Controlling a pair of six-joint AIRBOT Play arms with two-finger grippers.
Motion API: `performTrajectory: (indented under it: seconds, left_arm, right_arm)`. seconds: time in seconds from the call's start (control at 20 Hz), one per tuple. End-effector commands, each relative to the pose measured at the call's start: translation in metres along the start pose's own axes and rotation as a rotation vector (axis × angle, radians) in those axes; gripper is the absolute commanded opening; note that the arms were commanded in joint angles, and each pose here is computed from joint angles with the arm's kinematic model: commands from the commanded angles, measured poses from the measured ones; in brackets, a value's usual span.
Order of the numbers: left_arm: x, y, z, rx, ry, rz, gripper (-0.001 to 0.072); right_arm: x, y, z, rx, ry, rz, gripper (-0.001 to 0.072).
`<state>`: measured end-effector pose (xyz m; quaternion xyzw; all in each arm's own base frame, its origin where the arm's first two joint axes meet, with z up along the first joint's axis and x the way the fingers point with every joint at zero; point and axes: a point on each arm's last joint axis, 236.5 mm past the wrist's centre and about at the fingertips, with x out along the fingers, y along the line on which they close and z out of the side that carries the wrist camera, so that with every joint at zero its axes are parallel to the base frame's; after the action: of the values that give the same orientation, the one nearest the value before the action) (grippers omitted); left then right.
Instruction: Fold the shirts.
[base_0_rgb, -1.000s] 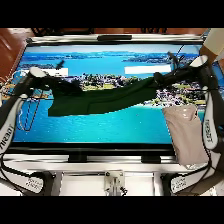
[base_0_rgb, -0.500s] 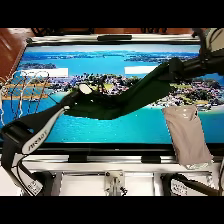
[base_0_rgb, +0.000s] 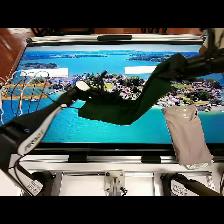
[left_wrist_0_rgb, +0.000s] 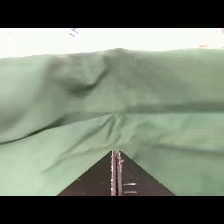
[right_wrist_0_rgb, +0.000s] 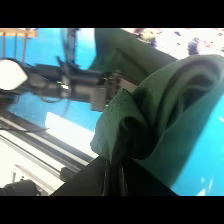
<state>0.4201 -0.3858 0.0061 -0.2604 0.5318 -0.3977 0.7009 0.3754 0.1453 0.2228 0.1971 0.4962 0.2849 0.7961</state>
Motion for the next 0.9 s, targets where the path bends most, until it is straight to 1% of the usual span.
performTrajectory:
  seconds: [0.0,0.1,0.2,0.4,0.6,0.7,0.75,0.8,0.85]
  left_arm:
    - [-0.092,0.029,0.026,0.125,-0.041,0.207,0.0030]
    - [-0.161,0.038,0.045,0.160,-0.121,0.320,0.0030]
    - [-0.231,0.041,0.053,0.161,-0.197,0.399,0.0031]
    - [-0.348,0.022,0.053,0.153,-0.387,0.479,0.0031]
    - [-0.421,-0.004,0.039,0.172,-0.541,0.547,0.0031]
    - [-0.435,-0.017,0.031,0.191,-0.571,0.561,0.0031]
    - [-0.437,-0.023,0.029,0.200,-0.578,0.562,0.0031]
    - [-0.438,-0.026,0.027,0.205,-0.580,0.561,0.0031]
    - [-0.437,-0.027,0.026,0.208,-0.575,0.560,0.0031]
  right_arm:
    - [0.045,0.034,0.012,-0.083,-0.021,0.050,0.0068]
    - [0.089,0.055,0.011,-0.133,-0.007,0.074,0.0068]
    - [0.141,0.065,0.005,-0.148,0.028,0.087,0.0068]
    - [0.240,0.067,-0.032,-0.103,0.163,0.121,0.0068]
    - [0.320,0.058,-0.059,-0.019,0.210,0.138,0.0068]
    - [0.344,0.062,-0.067,0.058,0.216,0.182,0.0069]
    - [0.352,0.064,-0.067,0.098,0.210,0.204,0.0081]
    - [0.356,0.068,-0.064,0.130,0.195,0.224,0.0258]
    - [0.354,0.069,-0.058,0.132,0.180,0.237,0.0522]
